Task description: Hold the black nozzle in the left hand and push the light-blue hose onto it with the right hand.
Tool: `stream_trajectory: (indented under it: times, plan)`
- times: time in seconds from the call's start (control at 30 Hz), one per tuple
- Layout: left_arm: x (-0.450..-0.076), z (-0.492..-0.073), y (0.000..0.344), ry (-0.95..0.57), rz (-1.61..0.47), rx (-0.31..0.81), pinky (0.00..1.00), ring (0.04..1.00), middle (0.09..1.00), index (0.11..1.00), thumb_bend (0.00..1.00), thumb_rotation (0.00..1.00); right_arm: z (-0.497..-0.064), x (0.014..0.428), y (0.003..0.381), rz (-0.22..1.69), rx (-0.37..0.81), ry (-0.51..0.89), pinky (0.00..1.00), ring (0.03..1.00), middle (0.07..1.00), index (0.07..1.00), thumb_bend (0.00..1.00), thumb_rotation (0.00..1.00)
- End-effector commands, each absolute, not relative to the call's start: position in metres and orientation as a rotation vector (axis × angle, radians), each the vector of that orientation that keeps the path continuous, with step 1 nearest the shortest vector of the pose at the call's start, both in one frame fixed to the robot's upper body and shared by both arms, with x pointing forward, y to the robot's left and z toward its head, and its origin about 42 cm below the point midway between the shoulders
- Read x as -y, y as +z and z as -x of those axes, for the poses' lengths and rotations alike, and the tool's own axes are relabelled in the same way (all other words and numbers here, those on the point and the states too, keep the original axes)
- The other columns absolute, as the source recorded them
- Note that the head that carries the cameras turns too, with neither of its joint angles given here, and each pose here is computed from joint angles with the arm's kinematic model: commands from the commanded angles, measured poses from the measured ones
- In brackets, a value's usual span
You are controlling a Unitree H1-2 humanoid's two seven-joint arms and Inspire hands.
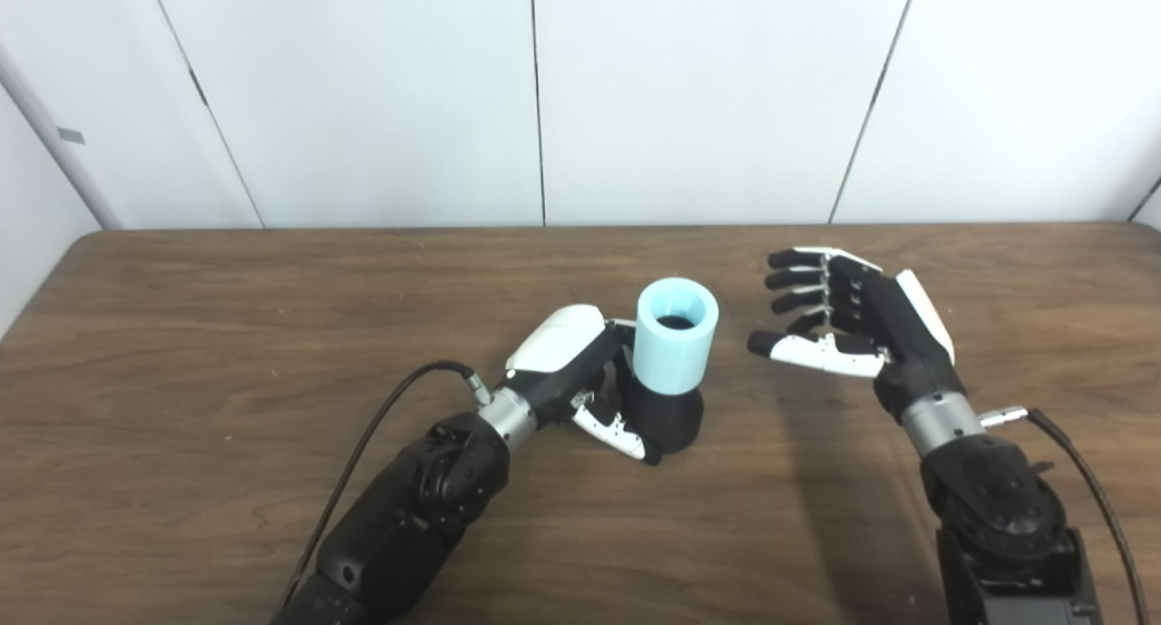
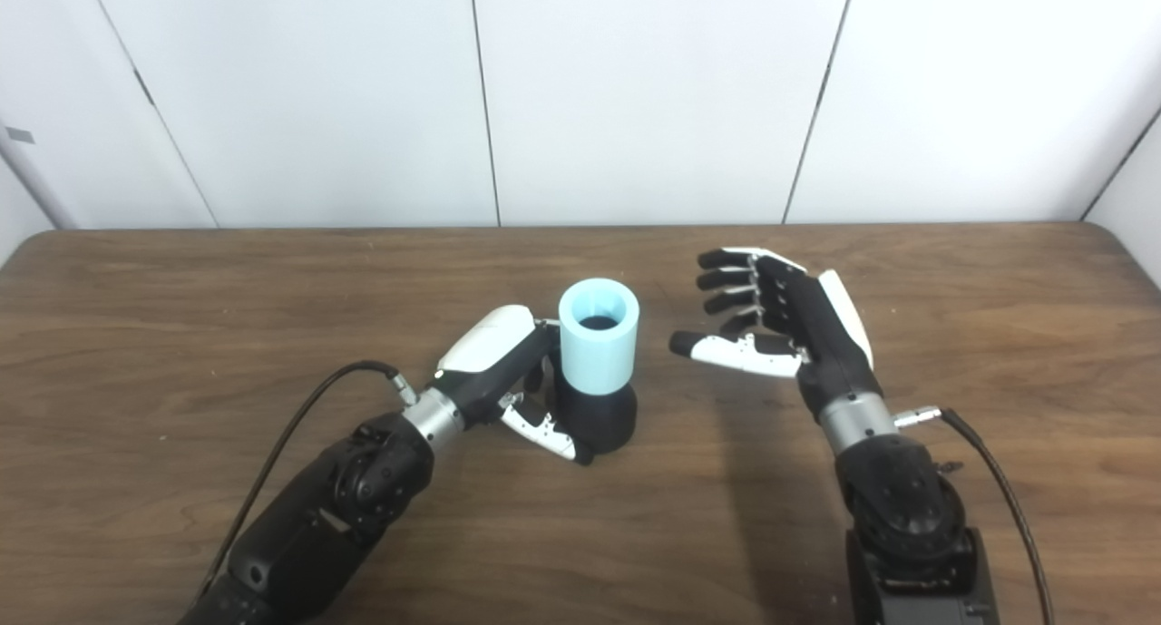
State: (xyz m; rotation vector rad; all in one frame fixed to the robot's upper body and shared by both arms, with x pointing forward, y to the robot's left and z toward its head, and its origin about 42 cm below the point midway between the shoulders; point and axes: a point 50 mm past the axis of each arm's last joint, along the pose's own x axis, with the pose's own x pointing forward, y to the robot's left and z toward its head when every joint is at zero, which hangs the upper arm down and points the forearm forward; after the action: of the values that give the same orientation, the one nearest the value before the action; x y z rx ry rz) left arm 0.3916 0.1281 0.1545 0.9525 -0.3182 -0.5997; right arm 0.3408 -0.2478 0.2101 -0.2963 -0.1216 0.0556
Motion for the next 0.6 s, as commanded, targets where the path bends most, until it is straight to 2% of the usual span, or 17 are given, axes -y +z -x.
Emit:
stream_trajectory:
  times: [0.0, 0.03, 0.07, 0.17, 0.27, 0.57]
  plan:
    - [-0.1566, -0.3918, 0.1323, -0.627, -1.042, 0.121, 0.65, 0.671, 0.693, 0.743, 0.79, 0.1, -0.343, 0.2468, 0.2263, 0.276, 0.229, 0.051, 0.46, 0.584, 0.668, 0.678, 0.71, 0.13]
    - [-0.1577, -0.3915, 0.1334, -0.639, -1.051, 0.093, 0.73, 0.756, 0.8, 0.83, 0.87, 0.15, -0.3423, 0.2466, 0.2256, 0.269, 0.229, 0.053, 0.45, 0.581, 0.669, 0.679, 0.72, 0.12]
    - [-0.1583, -0.3911, 0.1342, -0.646, -1.058, 0.075, 0.79, 0.818, 0.865, 0.88, 0.91, 0.18, -0.3419, 0.2464, 0.2255, 0.265, 0.23, 0.054, 0.44, 0.58, 0.67, 0.68, 0.73, 0.12]
    - [-0.1594, -0.3899, 0.1353, -0.658, -1.084, 0.027, 0.92, 0.945, 0.975, 0.954, 0.96, 0.22, -0.3417, 0.2467, 0.2248, 0.272, 0.235, 0.07, 0.44, 0.579, 0.674, 0.689, 0.74, 0.13]
    - [-0.1586, -0.3885, 0.1355, -0.655, -1.102, 0.013, 0.99, 0.994, 0.998, 0.978, 0.97, 0.23, -0.3424, 0.2489, 0.2238, 0.289, 0.236, 0.082, 0.42, 0.576, 0.683, 0.695, 0.74, 0.12]
    - [-0.1591, -0.389, 0.137, -0.67, -1.14, -0.008, 1.0, 1.0, 1.0, 0.987, 0.99, 0.25, -0.34, 0.2522, 0.2253, 0.319, 0.237, 0.084, 0.4, 0.573, 0.691, 0.705, 0.74, 0.11]
